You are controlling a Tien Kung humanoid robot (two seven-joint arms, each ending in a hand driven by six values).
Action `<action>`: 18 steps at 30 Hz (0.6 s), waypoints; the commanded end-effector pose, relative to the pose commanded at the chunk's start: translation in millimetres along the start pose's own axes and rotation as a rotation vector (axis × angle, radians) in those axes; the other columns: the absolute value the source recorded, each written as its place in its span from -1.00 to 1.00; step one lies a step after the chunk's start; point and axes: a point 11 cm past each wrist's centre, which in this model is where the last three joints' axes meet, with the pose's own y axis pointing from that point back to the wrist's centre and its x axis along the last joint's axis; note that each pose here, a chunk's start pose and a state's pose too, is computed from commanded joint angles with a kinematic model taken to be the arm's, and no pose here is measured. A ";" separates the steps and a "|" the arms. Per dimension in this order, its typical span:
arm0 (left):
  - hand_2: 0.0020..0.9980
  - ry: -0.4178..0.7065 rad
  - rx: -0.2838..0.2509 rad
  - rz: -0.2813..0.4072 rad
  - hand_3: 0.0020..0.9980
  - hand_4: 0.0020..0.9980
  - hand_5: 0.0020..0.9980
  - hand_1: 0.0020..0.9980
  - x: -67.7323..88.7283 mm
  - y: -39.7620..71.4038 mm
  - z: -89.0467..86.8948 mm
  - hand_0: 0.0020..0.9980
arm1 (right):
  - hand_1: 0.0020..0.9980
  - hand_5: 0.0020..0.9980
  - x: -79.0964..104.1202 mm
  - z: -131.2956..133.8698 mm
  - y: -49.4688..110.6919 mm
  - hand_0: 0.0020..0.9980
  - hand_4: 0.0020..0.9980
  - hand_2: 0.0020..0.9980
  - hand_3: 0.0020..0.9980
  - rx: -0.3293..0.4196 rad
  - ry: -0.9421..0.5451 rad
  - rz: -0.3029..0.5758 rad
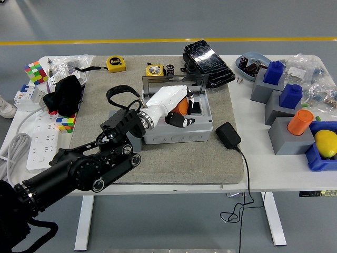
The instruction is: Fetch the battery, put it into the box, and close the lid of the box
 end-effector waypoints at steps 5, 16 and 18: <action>-0.57 -0.011 0.028 0.000 -0.33 0.95 -1.00 -0.56 5.1 -4.4 -8.3 -0.51 | 0.19 -0.05 0.2 1.1 0.0 0.13 0.84 0.14 0.09 -0.002 -0.002 0.000; -0.21 0.016 0.020 0.000 0.08 1.00 -0.98 -0.18 4.3 -3.5 -9.4 -0.44 | 0.19 -0.05 -0.1 2.4 -0.1 0.13 0.84 0.14 0.09 -0.003 -0.005 0.000; 0.08 0.021 0.018 0.000 0.46 1.00 -0.92 0.26 4.4 -3.4 -9.1 -0.11 | 0.19 -0.05 0.1 3.3 -0.1 0.13 0.84 0.14 0.09 -0.005 -0.005 0.000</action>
